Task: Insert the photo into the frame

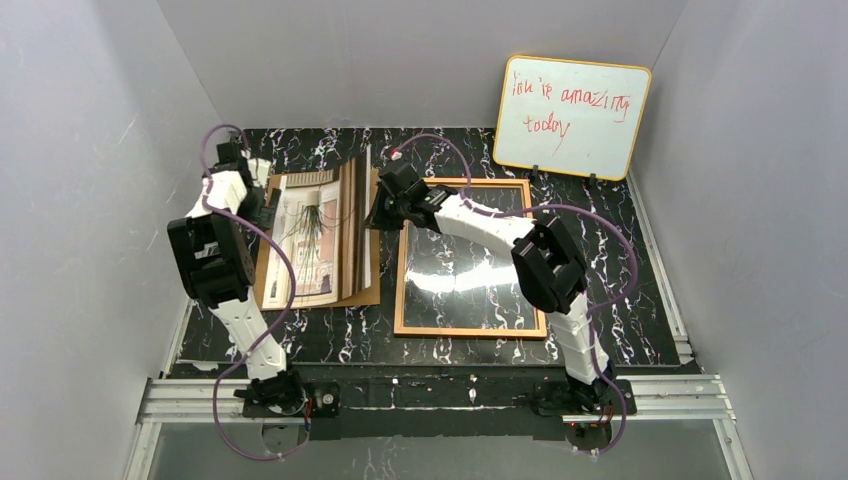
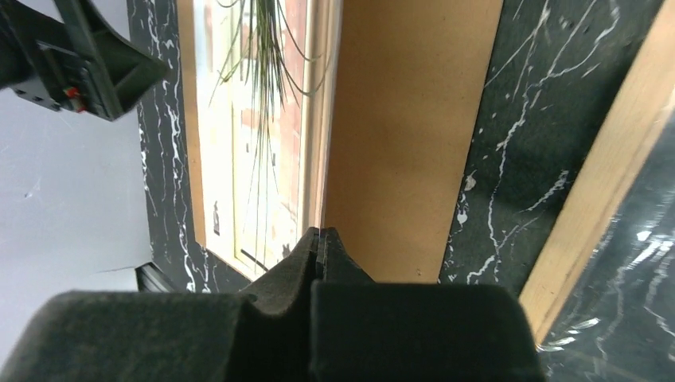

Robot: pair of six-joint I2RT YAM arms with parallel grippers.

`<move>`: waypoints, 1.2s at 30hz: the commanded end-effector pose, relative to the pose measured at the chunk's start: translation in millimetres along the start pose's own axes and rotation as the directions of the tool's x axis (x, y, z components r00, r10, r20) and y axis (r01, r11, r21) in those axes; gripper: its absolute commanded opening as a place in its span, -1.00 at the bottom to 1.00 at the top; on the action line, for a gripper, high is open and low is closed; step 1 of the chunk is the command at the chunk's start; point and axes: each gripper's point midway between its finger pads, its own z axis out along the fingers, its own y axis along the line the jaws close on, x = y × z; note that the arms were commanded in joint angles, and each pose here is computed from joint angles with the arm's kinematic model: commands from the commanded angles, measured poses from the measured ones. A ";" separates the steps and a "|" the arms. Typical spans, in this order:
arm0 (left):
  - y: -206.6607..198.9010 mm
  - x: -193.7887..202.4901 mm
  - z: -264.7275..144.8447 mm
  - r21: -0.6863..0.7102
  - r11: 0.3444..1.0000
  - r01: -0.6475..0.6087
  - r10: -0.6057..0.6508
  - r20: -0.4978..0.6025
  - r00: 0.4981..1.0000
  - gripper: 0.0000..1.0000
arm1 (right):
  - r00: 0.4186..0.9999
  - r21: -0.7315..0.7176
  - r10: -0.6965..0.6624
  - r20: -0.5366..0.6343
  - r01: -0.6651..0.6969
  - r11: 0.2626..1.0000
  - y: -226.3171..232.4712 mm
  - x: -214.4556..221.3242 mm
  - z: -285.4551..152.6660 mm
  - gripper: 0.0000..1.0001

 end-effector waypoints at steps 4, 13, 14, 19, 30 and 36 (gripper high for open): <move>16.8 -13.1 -57.4 0.074 0.996 0.058 -0.063 0.061 0.996 0.96 | 0.886 0.069 -0.336 0.321 0.332 0.941 63.2 -98.8 -133.5 -0.97; -19.5 20.5 -44.5 0.188 0.981 0.054 -0.052 -0.013 0.999 0.96 | 0.675 0.428 -0.575 0.462 0.399 0.811 26.1 -139.4 -327.1 -0.97; -21.4 23.1 -43.2 0.191 0.980 0.054 -0.051 -0.018 0.999 0.96 | 0.652 0.435 -0.582 0.486 0.398 0.808 27.3 -141.5 -348.4 -0.97; -30.4 22.6 -43.2 0.229 0.972 0.060 -0.060 -0.008 0.998 0.96 | 0.608 0.448 -0.602 0.518 0.406 0.796 35.0 -145.1 -402.1 -0.97; -30.1 21.4 -49.5 0.231 0.971 0.056 -0.057 -0.002 0.998 0.96 | 0.795 0.421 -0.606 -0.032 0.561 0.713 -2.2 -69.2 -262.8 -0.97; -28.3 21.1 -48.1 0.224 0.973 0.052 -0.052 -0.003 0.999 0.96 | 0.846 0.417 -0.502 -0.180 0.528 0.740 -27.2 -28.7 -215.0 -0.97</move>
